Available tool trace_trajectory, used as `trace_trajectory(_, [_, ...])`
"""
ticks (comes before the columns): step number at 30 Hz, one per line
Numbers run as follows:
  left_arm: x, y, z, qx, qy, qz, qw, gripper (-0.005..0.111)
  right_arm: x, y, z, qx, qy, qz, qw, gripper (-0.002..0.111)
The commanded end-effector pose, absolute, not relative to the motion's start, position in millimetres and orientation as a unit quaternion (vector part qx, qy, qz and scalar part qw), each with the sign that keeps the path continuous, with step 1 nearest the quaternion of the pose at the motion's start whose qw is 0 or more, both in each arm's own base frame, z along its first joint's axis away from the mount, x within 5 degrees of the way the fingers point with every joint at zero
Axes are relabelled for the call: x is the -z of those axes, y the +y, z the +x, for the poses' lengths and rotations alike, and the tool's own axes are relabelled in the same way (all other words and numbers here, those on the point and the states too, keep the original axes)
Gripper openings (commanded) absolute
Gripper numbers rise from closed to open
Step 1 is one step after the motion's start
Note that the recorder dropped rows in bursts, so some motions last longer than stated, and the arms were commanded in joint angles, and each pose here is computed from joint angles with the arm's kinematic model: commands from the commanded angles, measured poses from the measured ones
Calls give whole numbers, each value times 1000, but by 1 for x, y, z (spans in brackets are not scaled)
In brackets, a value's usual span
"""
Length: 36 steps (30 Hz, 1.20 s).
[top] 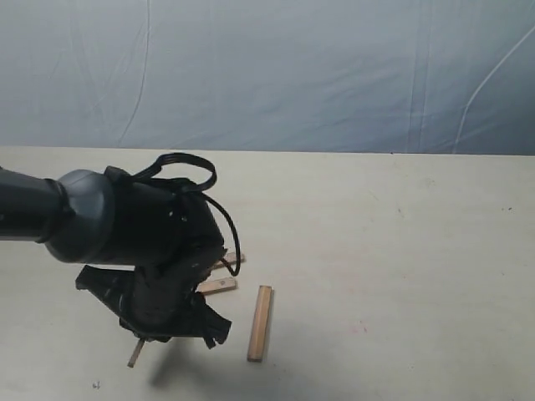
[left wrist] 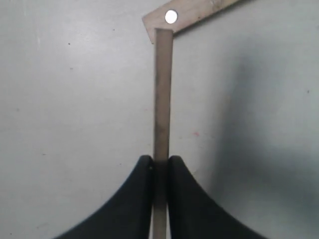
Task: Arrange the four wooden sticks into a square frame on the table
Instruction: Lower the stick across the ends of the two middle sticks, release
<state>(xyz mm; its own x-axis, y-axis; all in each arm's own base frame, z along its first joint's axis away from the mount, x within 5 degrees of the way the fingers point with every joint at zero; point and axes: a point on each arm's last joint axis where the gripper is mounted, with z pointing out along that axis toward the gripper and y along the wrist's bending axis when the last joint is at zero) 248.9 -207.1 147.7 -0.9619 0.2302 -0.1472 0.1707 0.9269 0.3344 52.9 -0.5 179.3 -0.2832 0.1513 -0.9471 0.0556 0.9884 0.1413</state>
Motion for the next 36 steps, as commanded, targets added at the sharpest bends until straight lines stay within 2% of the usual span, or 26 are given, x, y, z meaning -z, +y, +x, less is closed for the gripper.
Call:
trace_trajectory(1, [-133,-213,256,-177,975,95,97,0,-181,-1,53,-40,795,64,602,-1])
trace_trajectory(3, [-127,-218,263,-183,973,97,101,2,-181,-1,53,-40,795,64,602,-1])
trace_trajectory(10, [-108,-221,277,-202,972,73,93,30,-180,-1,53,-39,796,63,600,-1])
trace_trajectory(15, [-116,-221,281,-206,970,79,105,49,-180,-1,53,-39,796,63,600,-1])
trace_trajectory(18, [-121,-222,282,-200,969,93,107,56,-180,-1,53,-39,796,63,600,-1])
trace_trajectory(24, [-134,-222,284,-159,977,117,75,56,-180,-1,53,-39,796,63,600,-1])
trace_trajectory(27, [-145,-217,288,-119,985,105,65,49,-180,-1,53,-39,796,63,600,-1])
trace_trajectory(31, [-148,-207,290,-121,988,83,53,41,-181,-1,53,-40,795,64,602,-1])
trace_trajectory(36, [-140,-211,289,-75,993,70,63,44,-181,-1,53,-40,795,64,602,-1])
